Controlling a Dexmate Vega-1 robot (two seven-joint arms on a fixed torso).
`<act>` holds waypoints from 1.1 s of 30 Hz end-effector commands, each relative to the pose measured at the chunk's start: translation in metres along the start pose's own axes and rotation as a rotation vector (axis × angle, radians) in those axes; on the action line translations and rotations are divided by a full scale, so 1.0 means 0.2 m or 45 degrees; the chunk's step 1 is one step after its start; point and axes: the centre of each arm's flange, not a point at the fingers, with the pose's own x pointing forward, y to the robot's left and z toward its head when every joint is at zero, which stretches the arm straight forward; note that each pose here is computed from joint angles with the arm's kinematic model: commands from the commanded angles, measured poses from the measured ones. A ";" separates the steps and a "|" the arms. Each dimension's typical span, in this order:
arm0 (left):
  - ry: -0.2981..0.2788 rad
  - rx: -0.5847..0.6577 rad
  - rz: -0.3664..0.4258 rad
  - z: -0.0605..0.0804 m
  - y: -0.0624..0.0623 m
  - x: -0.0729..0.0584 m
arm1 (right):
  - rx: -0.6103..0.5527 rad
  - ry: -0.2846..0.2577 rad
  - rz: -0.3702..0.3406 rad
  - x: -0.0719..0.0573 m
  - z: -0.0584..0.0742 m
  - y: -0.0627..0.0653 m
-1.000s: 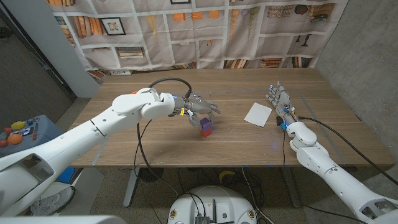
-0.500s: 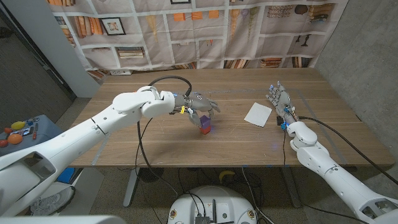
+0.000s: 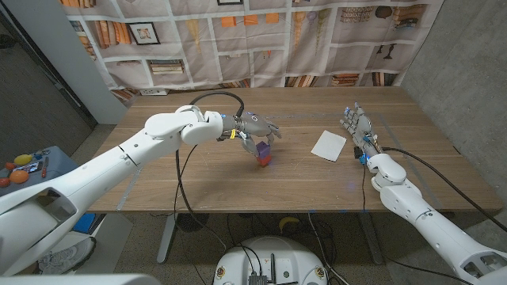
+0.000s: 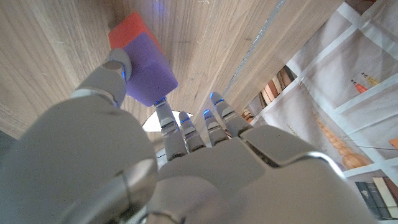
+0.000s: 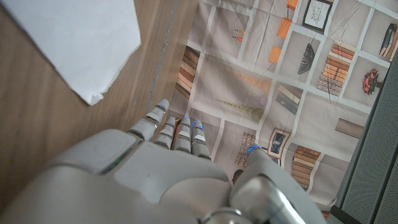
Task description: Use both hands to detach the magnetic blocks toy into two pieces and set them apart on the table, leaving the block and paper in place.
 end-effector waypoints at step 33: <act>0.269 -0.546 0.282 -0.19 0.08 0.01 | -0.164 -0.025 0.123 0.13 0.14 0.08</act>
